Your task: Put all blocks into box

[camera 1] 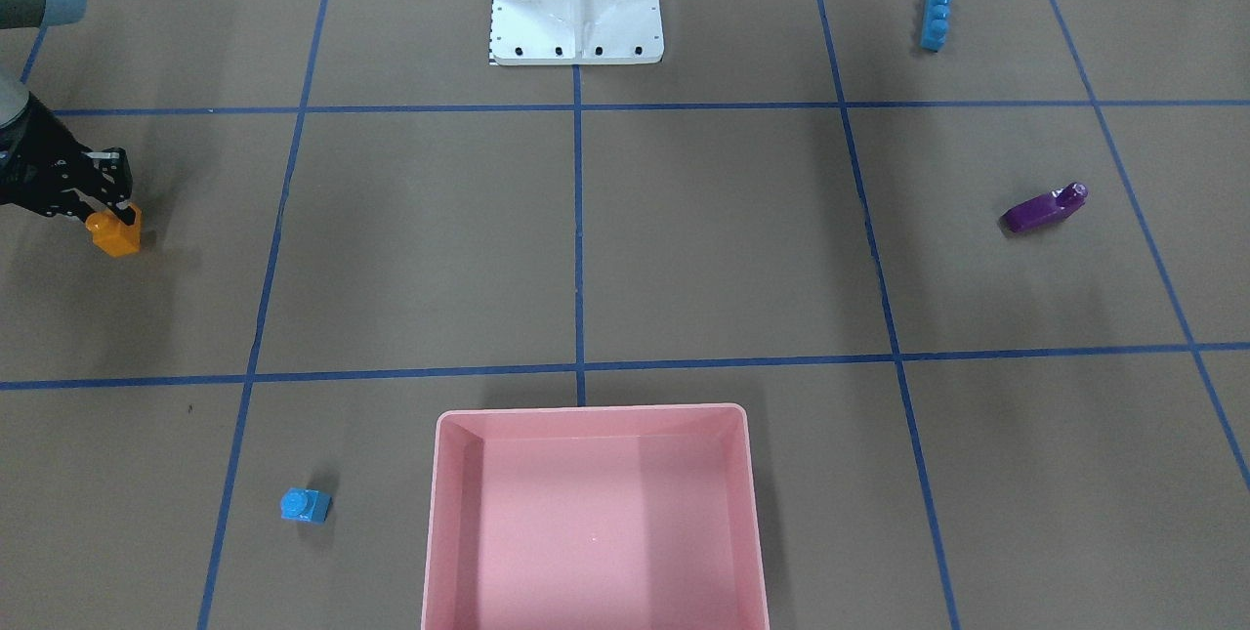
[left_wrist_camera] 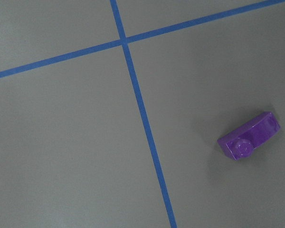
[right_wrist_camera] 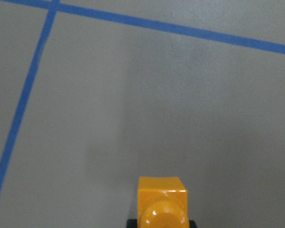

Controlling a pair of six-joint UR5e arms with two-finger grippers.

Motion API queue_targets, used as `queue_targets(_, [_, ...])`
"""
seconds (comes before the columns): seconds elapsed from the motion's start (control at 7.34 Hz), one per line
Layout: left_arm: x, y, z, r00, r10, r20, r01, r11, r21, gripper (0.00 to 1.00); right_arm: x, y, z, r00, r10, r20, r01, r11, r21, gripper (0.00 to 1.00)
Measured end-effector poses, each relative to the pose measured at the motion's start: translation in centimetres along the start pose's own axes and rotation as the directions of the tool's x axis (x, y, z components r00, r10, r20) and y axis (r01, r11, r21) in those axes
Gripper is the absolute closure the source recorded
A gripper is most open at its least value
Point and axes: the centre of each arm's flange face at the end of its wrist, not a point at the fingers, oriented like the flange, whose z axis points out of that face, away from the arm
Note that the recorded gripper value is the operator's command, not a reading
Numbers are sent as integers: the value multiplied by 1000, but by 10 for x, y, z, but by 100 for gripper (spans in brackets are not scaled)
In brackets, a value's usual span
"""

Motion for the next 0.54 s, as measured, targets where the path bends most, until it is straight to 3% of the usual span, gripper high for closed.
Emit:
queue_targets(0.27, [0,0,0,1000,1,-1,-1,1000,1,0,-76,-67,-19,976,173,129,-185,979,87,100])
queue_targets(0.54, [0,-1,0,1000,2,-1,-2,1000,1,0,-167,-138,-46,917,300,264,-337,935,110,100])
